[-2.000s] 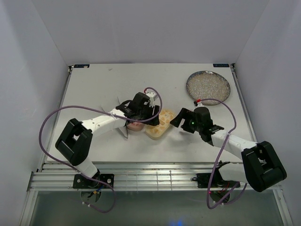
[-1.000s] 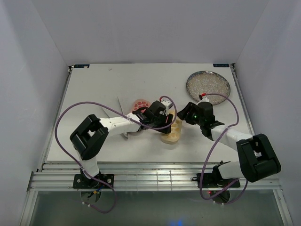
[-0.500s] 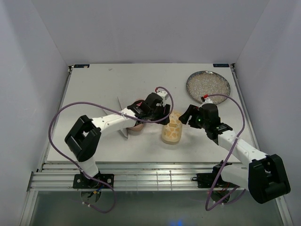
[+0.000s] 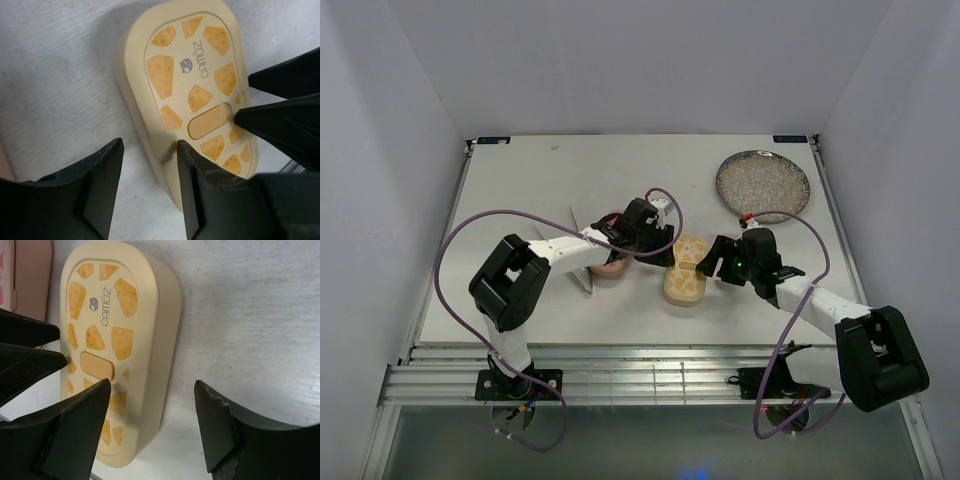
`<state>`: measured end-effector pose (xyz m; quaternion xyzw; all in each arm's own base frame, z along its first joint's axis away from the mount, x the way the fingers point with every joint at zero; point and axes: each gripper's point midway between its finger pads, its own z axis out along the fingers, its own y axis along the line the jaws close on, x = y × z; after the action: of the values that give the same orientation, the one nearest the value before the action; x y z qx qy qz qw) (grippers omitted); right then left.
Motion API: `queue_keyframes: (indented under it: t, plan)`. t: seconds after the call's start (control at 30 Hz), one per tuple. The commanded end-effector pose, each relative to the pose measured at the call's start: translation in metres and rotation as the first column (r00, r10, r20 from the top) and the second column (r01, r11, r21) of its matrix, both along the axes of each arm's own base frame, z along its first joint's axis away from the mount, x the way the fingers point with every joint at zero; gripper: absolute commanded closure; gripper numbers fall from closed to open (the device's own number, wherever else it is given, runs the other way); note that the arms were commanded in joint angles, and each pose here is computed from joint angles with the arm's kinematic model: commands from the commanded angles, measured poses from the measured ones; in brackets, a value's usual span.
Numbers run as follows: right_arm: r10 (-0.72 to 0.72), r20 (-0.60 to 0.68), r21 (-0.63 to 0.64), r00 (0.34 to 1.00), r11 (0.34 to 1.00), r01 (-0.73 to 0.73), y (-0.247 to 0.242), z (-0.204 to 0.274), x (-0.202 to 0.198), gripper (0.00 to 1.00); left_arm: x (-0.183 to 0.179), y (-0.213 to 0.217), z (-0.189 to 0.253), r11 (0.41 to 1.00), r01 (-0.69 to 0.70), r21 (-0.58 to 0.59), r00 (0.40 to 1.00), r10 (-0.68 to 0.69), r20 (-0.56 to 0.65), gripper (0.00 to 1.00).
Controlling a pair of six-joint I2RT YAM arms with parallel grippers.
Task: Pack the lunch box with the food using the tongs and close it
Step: Pick up the packing box from the center of the board.
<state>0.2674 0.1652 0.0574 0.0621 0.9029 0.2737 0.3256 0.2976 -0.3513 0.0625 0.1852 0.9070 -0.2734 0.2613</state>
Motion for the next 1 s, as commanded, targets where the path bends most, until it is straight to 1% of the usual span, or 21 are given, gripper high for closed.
queue_keyframes:
  t: [0.0, 0.1, 0.2, 0.23, 0.3, 0.37, 0.47, 0.63, 0.8, 0.97]
  plan:
    - [0.017, 0.010, 0.035, 1.000, 0.999, -0.017, 0.007, -0.005, 0.002, 0.26, 0.001, -0.007, 0.002, 0.998, 0.031, -0.062, 0.999, -0.031, -0.006, 0.43]
    - [0.027, -0.008, 0.060, 1.000, 0.998, -0.027, 0.011, -0.011, 0.000, 0.24, 0.000, -0.005, -0.007, 0.998, 0.035, -0.047, 0.999, -0.036, -0.020, 0.43]
    - [0.022, -0.018, 0.077, 1.000, 0.997, -0.021, 0.013, -0.014, 0.000, 0.23, -0.002, -0.003, -0.015, 0.998, 0.042, -0.038, 0.998, -0.043, -0.037, 0.47]
    - [0.027, -0.022, 0.087, 0.999, 0.996, -0.025, 0.015, -0.014, -0.001, 0.22, -0.003, -0.003, -0.017, 0.998, 0.043, -0.035, 0.998, -0.044, -0.040, 0.53]
    - [0.028, -0.018, 0.103, 0.999, 0.994, -0.026, 0.017, -0.014, -0.002, 0.21, -0.003, -0.001, -0.022, 0.999, 0.040, -0.029, 0.998, -0.042, -0.049, 0.60]
    - [0.014, -0.015, 0.091, 1.000, 0.996, -0.012, 0.014, -0.014, -0.001, 0.19, -0.005, 0.002, -0.027, 0.999, 0.038, -0.019, 0.998, -0.039, -0.058, 0.69]
    - [0.001, -0.005, 0.078, 1.000, 0.997, -0.001, 0.010, -0.012, -0.001, 0.16, -0.004, 0.009, -0.031, 1.000, 0.013, 0.003, 0.998, -0.013, -0.060, 0.75]
    - [0.004, 0.002, 0.109, 1.000, 0.994, -0.004, 0.013, -0.009, -0.003, 0.14, -0.003, 0.017, -0.037, 0.999, -0.013, 0.041, 0.998, 0.016, -0.061, 0.81]
    - [-0.005, -0.009, 0.112, 1.000, 0.994, 0.006, 0.013, -0.014, -0.005, 0.14, -0.005, 0.024, -0.049, 0.998, -0.026, 0.059, 0.996, 0.031, -0.089, 0.83]
    - [0.033, 0.011, 0.155, 0.999, 0.987, -0.034, 0.020, -0.010, -0.009, 0.13, -0.006, 0.030, -0.055, 0.996, -0.041, 0.076, 0.994, 0.048, -0.093, 0.84]
